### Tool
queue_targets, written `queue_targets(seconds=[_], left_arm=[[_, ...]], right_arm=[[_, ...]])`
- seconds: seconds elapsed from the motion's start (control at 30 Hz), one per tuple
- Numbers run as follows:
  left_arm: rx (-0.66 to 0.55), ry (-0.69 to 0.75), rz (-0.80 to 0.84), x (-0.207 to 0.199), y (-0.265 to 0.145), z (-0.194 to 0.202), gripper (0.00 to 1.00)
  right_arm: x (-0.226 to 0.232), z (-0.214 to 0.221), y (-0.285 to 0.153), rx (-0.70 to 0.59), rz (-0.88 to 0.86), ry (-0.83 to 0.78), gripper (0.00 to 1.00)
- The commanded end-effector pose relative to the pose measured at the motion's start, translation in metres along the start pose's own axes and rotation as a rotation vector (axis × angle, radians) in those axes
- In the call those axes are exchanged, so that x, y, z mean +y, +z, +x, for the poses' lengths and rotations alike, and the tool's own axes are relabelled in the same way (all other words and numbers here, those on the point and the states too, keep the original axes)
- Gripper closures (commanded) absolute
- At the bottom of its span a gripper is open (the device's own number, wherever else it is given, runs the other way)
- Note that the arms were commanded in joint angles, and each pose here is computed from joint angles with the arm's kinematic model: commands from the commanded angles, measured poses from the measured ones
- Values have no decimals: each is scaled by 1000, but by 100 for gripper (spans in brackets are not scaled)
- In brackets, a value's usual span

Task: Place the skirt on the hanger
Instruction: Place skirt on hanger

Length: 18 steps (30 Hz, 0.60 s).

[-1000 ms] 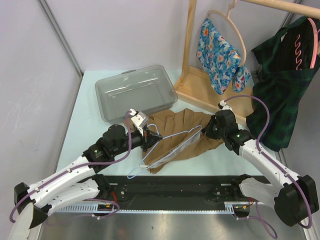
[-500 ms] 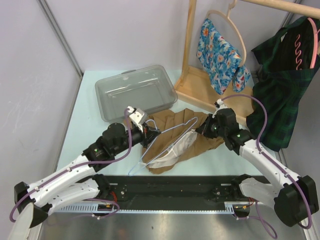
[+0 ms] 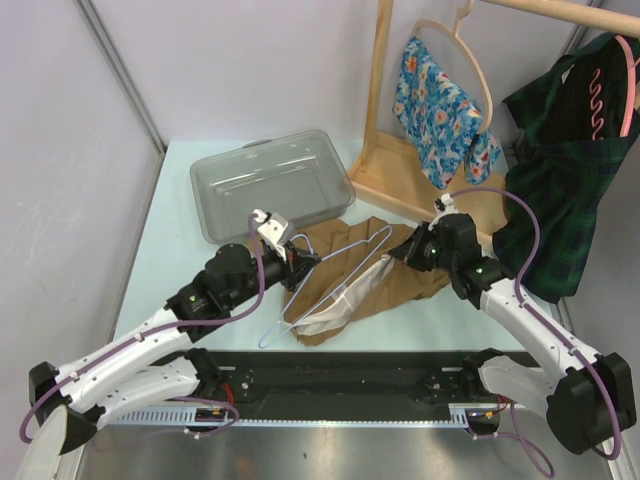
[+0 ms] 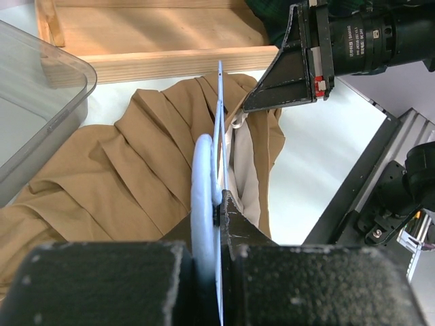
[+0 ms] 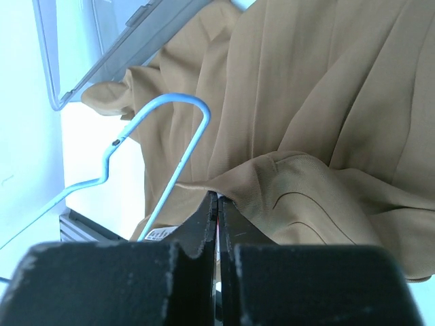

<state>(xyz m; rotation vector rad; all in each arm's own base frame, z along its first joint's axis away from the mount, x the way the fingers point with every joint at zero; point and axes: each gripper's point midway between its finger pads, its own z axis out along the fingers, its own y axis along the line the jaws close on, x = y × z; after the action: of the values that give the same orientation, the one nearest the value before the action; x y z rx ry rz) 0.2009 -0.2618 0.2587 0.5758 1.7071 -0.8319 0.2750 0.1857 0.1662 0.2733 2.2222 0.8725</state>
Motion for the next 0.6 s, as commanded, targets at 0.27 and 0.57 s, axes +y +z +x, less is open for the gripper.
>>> queue_targets(seconds=[0.27, 0.57], left_arm=[[-2, 57, 211, -38, -15, -8, 100], [55, 89, 183, -29, -16, 8, 100]], right_arm=[[2, -44, -13, -178, 30, 115, 100], [0, -50, -12, -191, 26, 155, 100]])
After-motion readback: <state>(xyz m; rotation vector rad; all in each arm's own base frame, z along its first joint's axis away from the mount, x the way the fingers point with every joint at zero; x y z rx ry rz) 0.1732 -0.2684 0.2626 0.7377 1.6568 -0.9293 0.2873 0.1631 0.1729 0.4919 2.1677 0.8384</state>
